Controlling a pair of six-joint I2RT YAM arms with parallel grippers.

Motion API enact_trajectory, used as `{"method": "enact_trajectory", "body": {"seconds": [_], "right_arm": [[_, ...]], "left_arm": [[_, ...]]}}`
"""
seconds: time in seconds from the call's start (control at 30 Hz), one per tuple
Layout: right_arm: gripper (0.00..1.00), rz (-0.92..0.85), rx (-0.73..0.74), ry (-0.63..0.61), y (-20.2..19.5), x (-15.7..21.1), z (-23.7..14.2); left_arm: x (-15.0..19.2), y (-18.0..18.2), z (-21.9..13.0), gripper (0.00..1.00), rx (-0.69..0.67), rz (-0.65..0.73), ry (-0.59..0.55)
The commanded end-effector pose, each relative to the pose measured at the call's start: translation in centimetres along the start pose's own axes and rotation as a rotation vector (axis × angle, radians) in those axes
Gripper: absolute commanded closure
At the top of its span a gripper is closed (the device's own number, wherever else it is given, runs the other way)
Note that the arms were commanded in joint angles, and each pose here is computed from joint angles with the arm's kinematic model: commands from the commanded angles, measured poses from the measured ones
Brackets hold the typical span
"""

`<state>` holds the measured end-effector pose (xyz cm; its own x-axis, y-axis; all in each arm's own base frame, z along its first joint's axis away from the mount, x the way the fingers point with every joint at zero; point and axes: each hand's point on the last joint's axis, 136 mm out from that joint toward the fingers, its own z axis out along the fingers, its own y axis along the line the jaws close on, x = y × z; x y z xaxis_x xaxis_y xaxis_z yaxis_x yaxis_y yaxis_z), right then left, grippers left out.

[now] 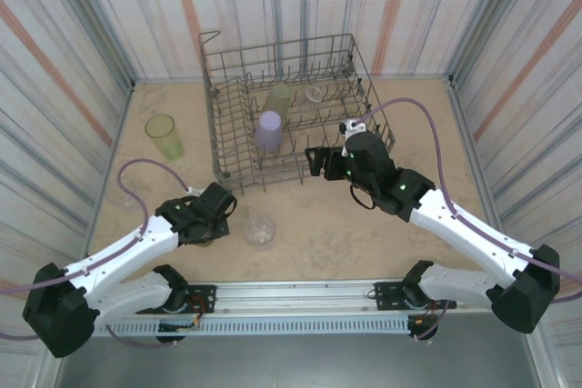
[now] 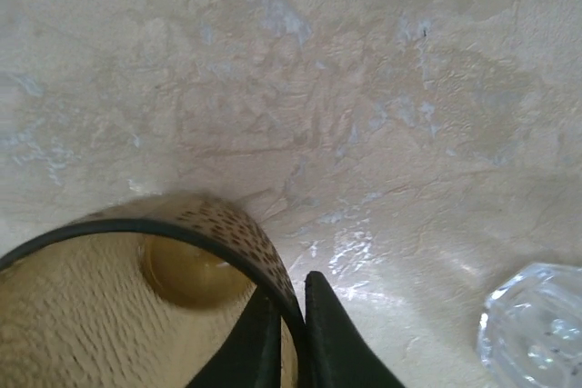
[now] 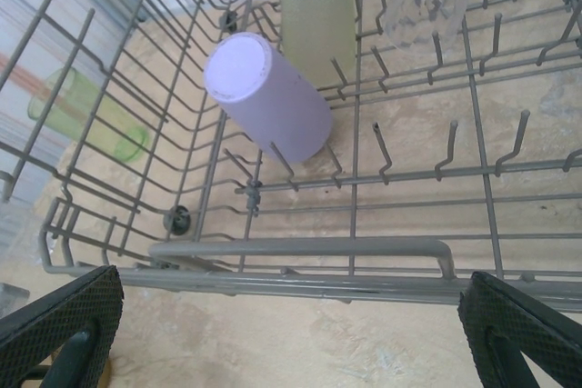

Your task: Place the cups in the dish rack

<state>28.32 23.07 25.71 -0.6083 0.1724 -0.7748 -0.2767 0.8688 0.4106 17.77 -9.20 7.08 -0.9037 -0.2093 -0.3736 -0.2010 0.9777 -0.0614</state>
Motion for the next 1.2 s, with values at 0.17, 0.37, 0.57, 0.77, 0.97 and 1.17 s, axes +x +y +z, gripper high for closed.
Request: {"method": "enact_trajectory", "body": {"seconds": [0.17, 0.37, 0.57, 0.77, 0.97, 1.17], "right_arm": [[0.01, 0.019, 0.008, -0.029, -0.6, -0.4, -0.7], [0.01, 0.02, 0.004, -0.03, -0.6, -0.4, -0.9], [0.01, 0.025, 0.007, -0.034, -0.9, -0.4, -1.1], [0.01, 0.028, 0.002, -0.03, -0.9, -0.4, -1.0], [0.01, 0.034, -0.006, -0.024, -0.7, -0.3, -0.9], [0.01, 0.043, -0.013, -0.019, -0.8, -0.3, -1.0]], "left_arm": [[-1.2, 0.8, -2.1, 1.0, -0.046, 0.002, -0.038], [-3.0, 0.5, -4.9, 1.0, -0.032, 0.015, -0.082], [-5.1, 0.7, -8.0, 1.0, -0.028, 0.038, -0.165], [-7.5, 0.7, -10.5, 1.0, -0.046, 0.088, -0.242], [-9.4, 0.0, -11.4, 1.0, -0.046, 0.105, -0.264], [-11.8, -0.6, -12.9, 1.0, 0.0, 0.089, -0.309]]}}
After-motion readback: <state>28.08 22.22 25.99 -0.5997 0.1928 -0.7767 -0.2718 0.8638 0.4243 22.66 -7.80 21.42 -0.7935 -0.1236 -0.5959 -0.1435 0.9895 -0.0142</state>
